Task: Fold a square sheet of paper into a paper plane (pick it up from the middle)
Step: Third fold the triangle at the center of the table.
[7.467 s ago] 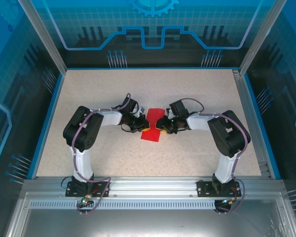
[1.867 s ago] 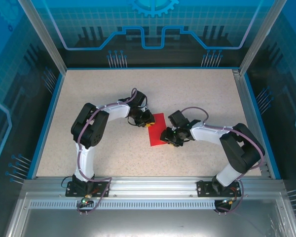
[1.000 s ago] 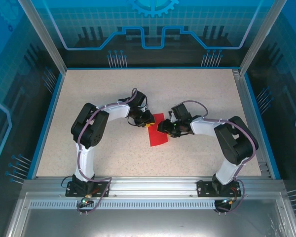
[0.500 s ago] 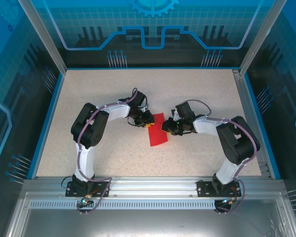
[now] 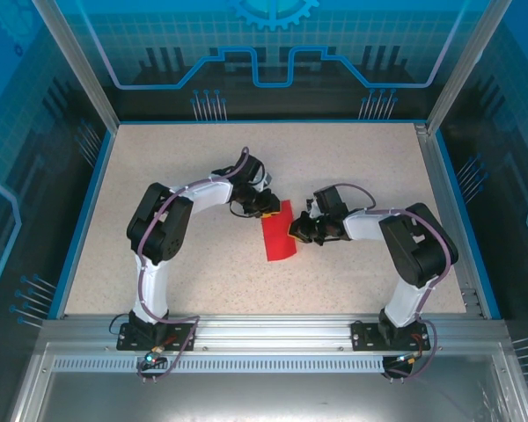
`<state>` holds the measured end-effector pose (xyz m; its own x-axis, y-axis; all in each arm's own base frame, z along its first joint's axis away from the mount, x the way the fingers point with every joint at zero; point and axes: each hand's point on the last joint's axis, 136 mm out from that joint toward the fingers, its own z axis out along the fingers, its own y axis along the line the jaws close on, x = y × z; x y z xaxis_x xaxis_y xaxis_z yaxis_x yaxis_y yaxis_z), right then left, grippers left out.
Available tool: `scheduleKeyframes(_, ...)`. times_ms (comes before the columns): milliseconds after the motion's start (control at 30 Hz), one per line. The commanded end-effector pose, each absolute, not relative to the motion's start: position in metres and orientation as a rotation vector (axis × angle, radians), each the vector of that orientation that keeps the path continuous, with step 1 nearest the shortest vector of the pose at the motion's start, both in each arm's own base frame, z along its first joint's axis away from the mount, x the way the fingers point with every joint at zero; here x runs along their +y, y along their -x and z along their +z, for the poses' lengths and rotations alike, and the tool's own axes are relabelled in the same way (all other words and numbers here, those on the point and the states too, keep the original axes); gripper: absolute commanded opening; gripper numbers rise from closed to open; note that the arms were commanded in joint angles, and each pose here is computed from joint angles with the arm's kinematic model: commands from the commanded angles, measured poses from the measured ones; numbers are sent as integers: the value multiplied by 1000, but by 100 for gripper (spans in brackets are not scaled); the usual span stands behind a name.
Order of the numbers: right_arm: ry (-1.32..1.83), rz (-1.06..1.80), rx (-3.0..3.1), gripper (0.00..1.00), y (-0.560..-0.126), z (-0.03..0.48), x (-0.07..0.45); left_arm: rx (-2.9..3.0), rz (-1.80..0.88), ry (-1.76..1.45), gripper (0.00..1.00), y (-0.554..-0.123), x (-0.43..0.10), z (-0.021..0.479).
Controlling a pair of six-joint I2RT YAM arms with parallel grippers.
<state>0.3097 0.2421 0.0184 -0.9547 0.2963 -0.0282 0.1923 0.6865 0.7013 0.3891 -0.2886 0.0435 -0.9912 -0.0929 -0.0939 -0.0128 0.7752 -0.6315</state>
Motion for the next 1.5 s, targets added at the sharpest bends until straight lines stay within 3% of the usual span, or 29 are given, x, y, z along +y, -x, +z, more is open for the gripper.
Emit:
scheduleKeyframes(0, -465, 1144, 2732, 6, -309, 23, 247, 2793, -1020, -5, 28, -389, -289, 67)
scheduleKeyframes(300, -428, 1234, 2739, 23, -308, 38, 250, 2644, -1020, -98, 46, -343, -280, 108)
scheduleKeyframes(467, -413, 1255, 2760, 23, -306, 41, 249, 2618, -933, -216, 51, -298, -288, 106)
scheduleKeyframes(567, -396, 1270, 2765, 16, -306, 42, 248, 2614, -814, -342, 53, -273, -298, 97)
scheduleKeyframes(767, -397, 1281, 2794, 13, -305, 40, 247, 2578, -503, -595, 54, -241, -315, 75)
scheduleKeyframes(1033, -380, 1295, 2800, 12, -305, 43, 249, 2501, -260, -722, 57, -242, -328, 60)
scheduleKeyframes(1333, -398, 1289, 2815, 12, -304, 38, 247, 2439, -160, -731, 57, -260, -335, 59)
scheduleKeyframes(1467, -404, 1289, 2822, 12, -304, 36, 247, 2429, -126, -727, 51, -264, -333, 58)
